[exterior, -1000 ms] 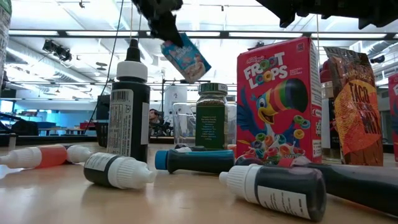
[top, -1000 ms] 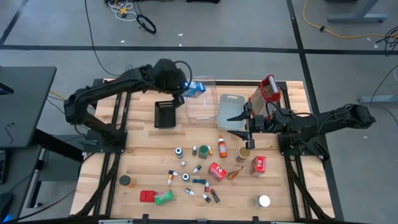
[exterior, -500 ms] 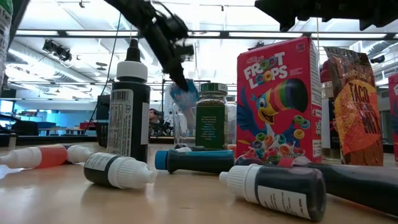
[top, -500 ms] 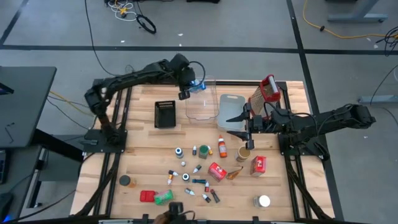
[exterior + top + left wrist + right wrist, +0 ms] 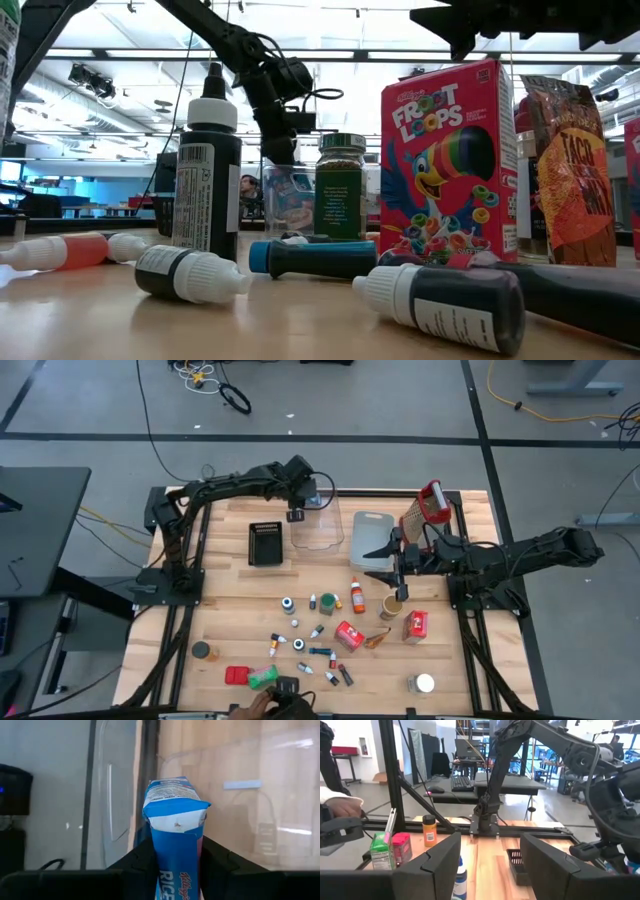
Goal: Pick & Place Kitchen Items
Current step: Put the blue cereal box into the transparent bin
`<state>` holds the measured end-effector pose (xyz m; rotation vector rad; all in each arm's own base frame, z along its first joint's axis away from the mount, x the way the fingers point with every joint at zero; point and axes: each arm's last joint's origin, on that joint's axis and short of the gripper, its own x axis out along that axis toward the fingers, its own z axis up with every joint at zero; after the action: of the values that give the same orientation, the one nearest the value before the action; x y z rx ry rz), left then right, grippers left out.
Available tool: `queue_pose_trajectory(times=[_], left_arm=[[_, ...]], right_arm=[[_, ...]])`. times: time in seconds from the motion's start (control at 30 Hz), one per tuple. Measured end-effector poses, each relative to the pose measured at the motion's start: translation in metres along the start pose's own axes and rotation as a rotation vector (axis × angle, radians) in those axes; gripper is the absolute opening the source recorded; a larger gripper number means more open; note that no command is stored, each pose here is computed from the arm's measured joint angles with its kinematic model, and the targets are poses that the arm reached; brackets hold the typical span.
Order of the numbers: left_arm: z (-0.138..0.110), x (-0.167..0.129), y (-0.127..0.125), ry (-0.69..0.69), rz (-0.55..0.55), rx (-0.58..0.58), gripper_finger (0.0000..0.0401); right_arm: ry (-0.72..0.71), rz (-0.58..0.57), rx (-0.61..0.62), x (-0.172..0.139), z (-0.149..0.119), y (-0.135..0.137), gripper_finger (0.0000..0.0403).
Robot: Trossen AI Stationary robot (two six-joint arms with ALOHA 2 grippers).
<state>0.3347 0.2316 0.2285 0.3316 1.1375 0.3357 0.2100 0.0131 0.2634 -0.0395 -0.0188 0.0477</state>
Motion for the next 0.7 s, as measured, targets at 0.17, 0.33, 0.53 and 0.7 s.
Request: queue_pose_trajectory(times=[0.17, 0.33, 0.53, 0.7], left_arm=[[0.0003, 0.0, -0.0006, -0.011, -0.016, 0.033, 0.0142], [0.0012, -0.0003, -0.0024, -0.011, -0.022, 0.037, 0.0171], [0.0021, -0.0004, -0.0016, 0.003, 0.017, 0.091, 0.0209], [0.0052, -0.0014, 0.0034, 0.064, 0.177, 0.132, 0.0233]], right_arm=[[0.022, 0.0, 0.002, 0.0, -0.0021, 0.0001, 0.0214], [0.029, 0.001, 0.002, 0.0, -0.0028, 0.0001, 0.0214], [0.04, 0.001, 0.002, -0.0001, -0.0038, 0.0001, 0.0214], [0.063, 0.002, 0.005, -0.0002, -0.0061, 0.0002, 0.0214]])
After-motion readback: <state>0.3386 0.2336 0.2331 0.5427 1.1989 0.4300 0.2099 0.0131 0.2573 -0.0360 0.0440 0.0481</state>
